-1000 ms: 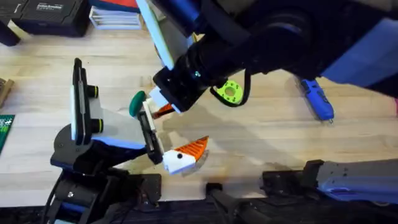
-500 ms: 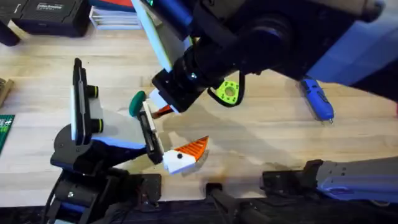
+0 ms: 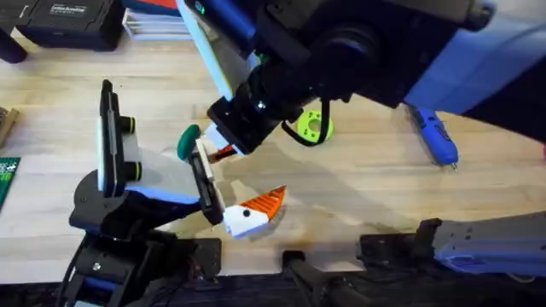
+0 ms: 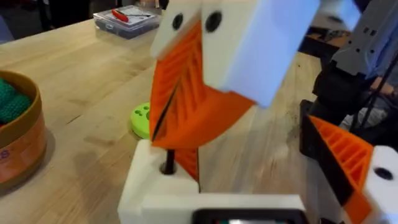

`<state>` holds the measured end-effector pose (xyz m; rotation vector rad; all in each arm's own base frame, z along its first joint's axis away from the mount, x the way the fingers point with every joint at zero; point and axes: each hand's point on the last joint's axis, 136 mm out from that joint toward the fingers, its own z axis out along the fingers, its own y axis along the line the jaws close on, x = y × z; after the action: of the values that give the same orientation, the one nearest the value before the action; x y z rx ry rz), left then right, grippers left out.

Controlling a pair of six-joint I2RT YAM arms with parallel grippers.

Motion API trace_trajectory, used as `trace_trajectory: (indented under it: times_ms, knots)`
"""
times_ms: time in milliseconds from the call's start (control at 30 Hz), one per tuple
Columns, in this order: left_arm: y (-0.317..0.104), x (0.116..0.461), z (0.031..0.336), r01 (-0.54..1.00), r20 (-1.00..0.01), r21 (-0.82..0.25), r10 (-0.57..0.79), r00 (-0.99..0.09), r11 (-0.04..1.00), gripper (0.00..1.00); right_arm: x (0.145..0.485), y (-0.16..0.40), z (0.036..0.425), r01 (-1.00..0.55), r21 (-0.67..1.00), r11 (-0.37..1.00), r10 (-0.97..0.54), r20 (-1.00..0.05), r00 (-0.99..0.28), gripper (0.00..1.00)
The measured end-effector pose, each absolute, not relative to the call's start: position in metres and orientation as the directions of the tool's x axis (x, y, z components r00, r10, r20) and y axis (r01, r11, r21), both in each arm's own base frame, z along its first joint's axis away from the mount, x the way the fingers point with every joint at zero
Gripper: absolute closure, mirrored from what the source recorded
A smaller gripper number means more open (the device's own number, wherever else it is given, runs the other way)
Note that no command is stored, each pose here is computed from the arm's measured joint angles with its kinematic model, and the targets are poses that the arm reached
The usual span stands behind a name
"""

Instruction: Pick up the gripper from the table and insert it into the empty holder that is missing its gripper. Then pick up a screw, insert it into the mounting hole, and use the screwdriver to tighten it. Finally, clean up the table by picking up the vegetable and placing it into the bucket.

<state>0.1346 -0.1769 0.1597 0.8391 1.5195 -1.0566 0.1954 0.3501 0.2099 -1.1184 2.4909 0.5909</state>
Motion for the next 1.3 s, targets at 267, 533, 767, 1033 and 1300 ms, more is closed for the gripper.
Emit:
trace_trajectory:
  times_ms: [267,533,767,1033,1300]
  knots:
    - [-0.177,0.134,0.16,0.912,-0.98,-0.191,-0.019,-0.198,0.362,0.015,0.196,0.355,0.213,-0.77,0.242,0.591,-0.612,-0.487,-0.623,0.996]
    - [-0.177,0.134,0.16,0.913,-0.98,-0.191,-0.019,-0.198,0.361,0.015,0.194,0.357,0.214,-0.772,0.256,0.581,-0.612,-0.488,-0.622,0.996]
    - [-0.177,0.134,0.16,0.913,-0.98,-0.191,-0.019,-0.198,0.361,0.014,0.199,0.359,0.21,-0.772,0.234,0.591,-0.614,-0.49,-0.618,0.996]
    - [-0.177,0.134,0.16,0.912,-0.979,-0.197,-0.02,-0.203,0.36,0.014,0.195,0.362,0.206,-0.791,0.209,0.575,-0.64,-0.486,-0.594,0.996]
    - [-0.177,0.134,0.16,0.912,-0.978,-0.2,-0.021,-0.206,0.358,0.015,0.194,0.362,0.205,-0.807,0.18,0.563,-0.658,-0.493,-0.569,0.996]
